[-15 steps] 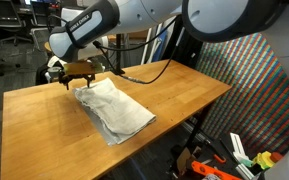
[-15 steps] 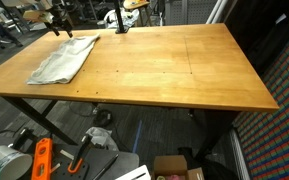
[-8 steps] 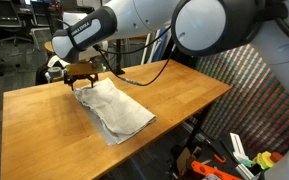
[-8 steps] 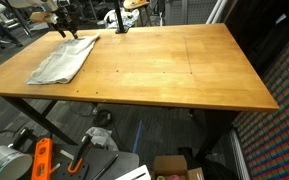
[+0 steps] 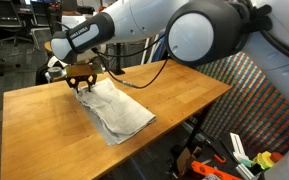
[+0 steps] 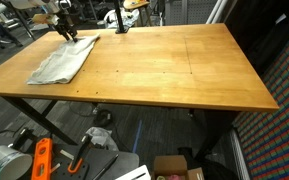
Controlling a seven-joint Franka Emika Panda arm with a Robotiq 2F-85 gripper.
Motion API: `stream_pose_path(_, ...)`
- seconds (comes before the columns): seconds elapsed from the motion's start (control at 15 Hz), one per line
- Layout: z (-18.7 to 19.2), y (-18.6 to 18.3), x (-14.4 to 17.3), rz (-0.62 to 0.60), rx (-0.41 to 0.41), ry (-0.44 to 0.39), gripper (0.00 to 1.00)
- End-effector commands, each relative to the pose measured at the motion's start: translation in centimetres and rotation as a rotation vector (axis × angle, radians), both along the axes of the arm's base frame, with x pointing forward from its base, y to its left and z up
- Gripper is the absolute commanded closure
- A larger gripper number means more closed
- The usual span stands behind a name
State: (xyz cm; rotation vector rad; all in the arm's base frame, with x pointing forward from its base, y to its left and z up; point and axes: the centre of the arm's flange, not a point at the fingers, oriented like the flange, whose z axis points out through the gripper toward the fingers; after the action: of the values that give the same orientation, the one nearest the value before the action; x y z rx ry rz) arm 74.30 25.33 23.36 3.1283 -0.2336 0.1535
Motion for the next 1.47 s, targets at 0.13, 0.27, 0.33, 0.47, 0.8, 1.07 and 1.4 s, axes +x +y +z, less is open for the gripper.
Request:
stream_pose_path(0.13, 0.9, 0.4, 2.6, -0.036, -0.015, -0.008, 0.87)
stream_pose_path(0.27, 1.3, 0.2, 3.2, -0.061, -0.01, -0.012, 0.89)
stream_pose_path(0.33, 1.6, 0.0, 3.6, -0.083, -0.002, -0.02, 0.9)
stream_pose_path(0.47, 2.2, -0.3, 4.3, -0.136, 0.024, -0.057, 0.85)
stream_pose_path(0.8, 3.7, -1.1, 6.4, -0.28, 0.065, -0.113, 0.84)
stream_pose_path(1.07, 3.8, -1.7, 6.4, -0.302, 0.067, -0.075, 0.52)
stream_pose_path(1.4, 5.3, -2.4, 2.7, -0.18, 0.094, 0.04, 0.14)
